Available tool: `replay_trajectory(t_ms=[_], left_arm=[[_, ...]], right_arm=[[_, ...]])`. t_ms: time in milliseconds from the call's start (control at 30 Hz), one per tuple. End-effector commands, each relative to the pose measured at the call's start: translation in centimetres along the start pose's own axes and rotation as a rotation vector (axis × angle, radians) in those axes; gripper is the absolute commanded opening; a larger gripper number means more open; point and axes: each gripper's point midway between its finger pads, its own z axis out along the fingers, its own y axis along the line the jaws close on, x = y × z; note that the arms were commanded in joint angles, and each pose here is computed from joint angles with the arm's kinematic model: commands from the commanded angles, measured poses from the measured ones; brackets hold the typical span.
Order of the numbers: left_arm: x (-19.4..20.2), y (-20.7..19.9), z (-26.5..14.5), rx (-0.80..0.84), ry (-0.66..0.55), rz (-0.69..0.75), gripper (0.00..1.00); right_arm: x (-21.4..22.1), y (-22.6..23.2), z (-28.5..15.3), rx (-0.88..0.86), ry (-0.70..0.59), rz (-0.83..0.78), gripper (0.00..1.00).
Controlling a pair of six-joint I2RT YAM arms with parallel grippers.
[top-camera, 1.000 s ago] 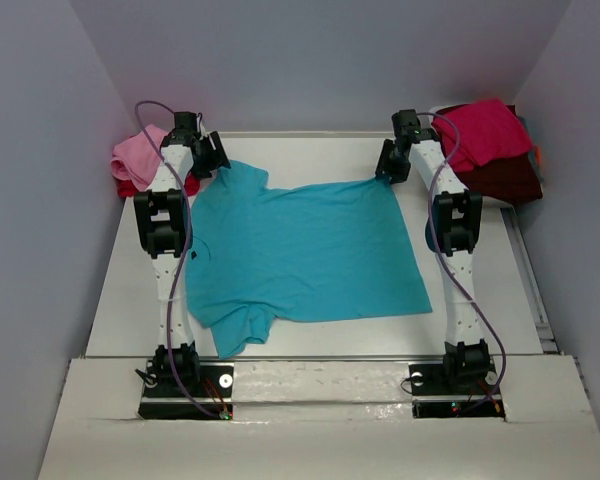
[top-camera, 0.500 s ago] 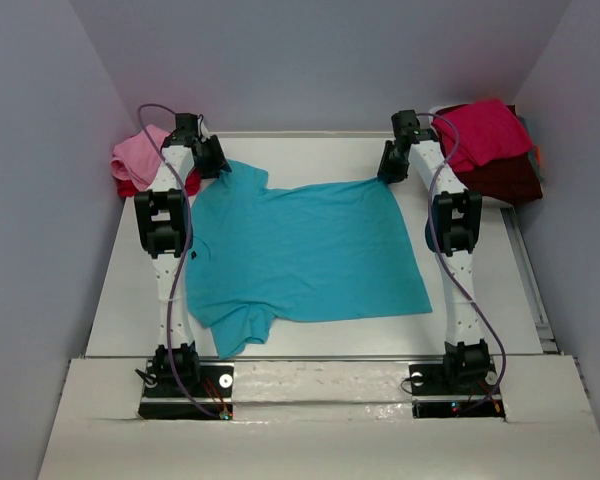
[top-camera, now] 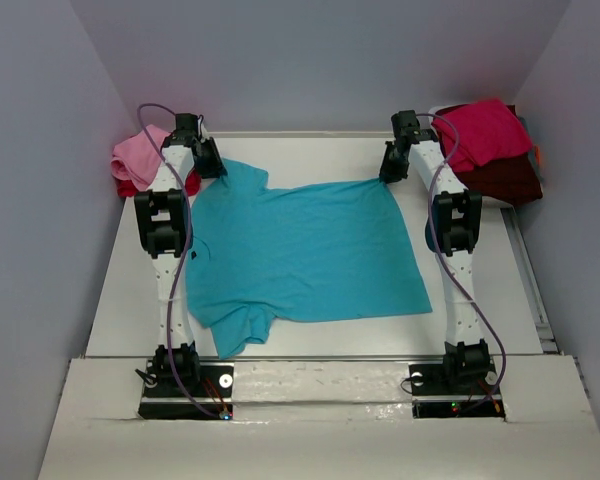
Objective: Fold and stack the t-shirts
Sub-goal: Grap the side of the flattened tshirt furthest away from the robot with both arms
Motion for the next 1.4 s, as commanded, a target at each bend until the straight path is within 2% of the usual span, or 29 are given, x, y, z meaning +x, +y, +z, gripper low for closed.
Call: replay_trajectory(t_ms=[0, 67, 167, 200, 233, 267, 400, 667, 900, 1100, 1367], left_arm=[[-2.1, 0.4, -1.9, -0.052, -0.057, 0.029, 0.36], [-2.1, 0.5, -1.9, -0.055, -0.058, 0.031, 0.33], [-2.0, 0.5, -2.0, -0.054, -0.057, 0.028, 0.23], [-2.1, 0.4, -2.1, -0.051, -0.059, 0.03, 0.18], [-2.1, 0.4, -2.1, -0.05, -0.058, 0.031, 0.08], [-2.2, 0.3, -2.1, -0.049, -0.061, 0.032, 0.05], [-2.8, -0.5, -2.8, -0.02, -0.075, 0.041, 0.05], [-3.6, -2.4, -3.9, 0.033, -0.098, 0.071, 0.05], [-4.1, -5.7, -5.6, 0.064, -0.131, 0.117, 0.05], [-4.1, -7.2, -7.4, 0.035, -0.153, 0.14, 0.05], [-3.5, -7.2, -9.2, -0.004, -0.152, 0.127, 0.05]], right_arm=[[0.9, 0.1, 1.0, 0.004, 0.019, -0.013, 0.22], [0.7, -0.3, 1.0, 0.027, 0.007, -0.013, 0.21], [0.7, -0.3, 0.8, 0.029, 0.007, -0.012, 0.16], [0.7, -0.3, 0.9, 0.029, 0.007, -0.012, 0.15], [0.7, -0.4, 0.7, 0.031, 0.008, -0.01, 0.12], [0.6, -0.4, 0.6, 0.033, 0.005, -0.01, 0.11], [0.8, -0.5, 0.2, 0.038, 0.009, -0.004, 0.07], [0.9, -0.9, -0.8, 0.06, 0.009, 0.006, 0.07], [0.0, -0.6, -2.8, 0.061, -0.019, 0.026, 0.07], [0.1, -0.8, -4.4, 0.072, -0.013, 0.038, 0.07], [-0.1, -1.4, -5.9, 0.087, -0.022, 0.052, 0.07]])
